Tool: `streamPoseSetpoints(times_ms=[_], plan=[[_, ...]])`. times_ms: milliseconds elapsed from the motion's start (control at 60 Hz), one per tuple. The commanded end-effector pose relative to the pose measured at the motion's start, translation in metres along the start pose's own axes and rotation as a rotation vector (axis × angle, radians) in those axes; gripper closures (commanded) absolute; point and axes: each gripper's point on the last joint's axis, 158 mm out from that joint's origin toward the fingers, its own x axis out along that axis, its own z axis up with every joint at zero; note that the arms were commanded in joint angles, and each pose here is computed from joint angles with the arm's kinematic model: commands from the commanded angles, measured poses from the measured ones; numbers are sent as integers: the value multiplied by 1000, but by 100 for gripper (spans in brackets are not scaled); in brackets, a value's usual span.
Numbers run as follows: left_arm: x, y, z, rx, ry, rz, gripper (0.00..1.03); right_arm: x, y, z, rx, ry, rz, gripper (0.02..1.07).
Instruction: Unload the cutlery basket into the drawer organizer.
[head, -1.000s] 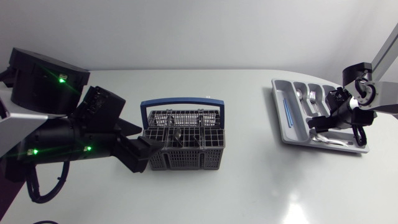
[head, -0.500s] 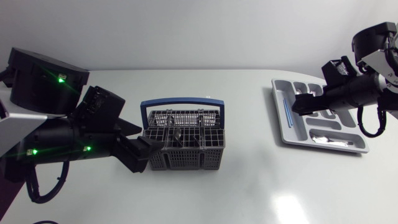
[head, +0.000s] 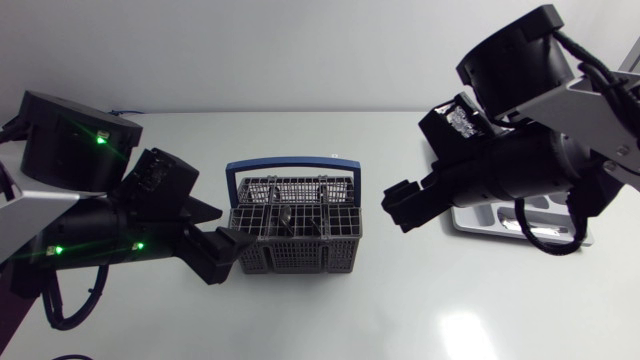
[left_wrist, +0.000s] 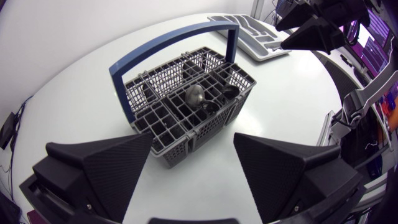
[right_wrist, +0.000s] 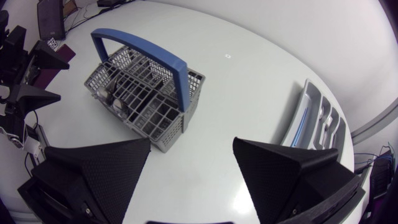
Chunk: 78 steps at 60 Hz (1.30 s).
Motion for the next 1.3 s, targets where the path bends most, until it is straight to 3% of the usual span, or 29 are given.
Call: streamPoseSetpoints(times_ms=[0, 483, 700, 817, 1033, 1133, 1283], plan=[[3, 4, -16, 30, 32, 5, 12, 1, 14, 7, 8, 5, 14, 14], [11, 8, -31, 124, 8, 13, 12, 29, 70, 10, -139, 70, 40, 25], [18, 9, -29, 124, -22, 7, 12, 46, 88, 11, -182, 97, 46, 41], [21, 10, -28, 129, -33, 9, 12, 54, 95, 13, -205, 107, 35, 48], [29, 9, -34, 135, -39, 2, 12, 74, 104, 13, -253, 133, -4, 48], [30, 11, -34, 129, -46, 0, 12, 84, 105, 12, -274, 143, -35, 56], [32, 12, -39, 140, -51, 4, 12, 97, 102, 14, -302, 146, -88, 58]])
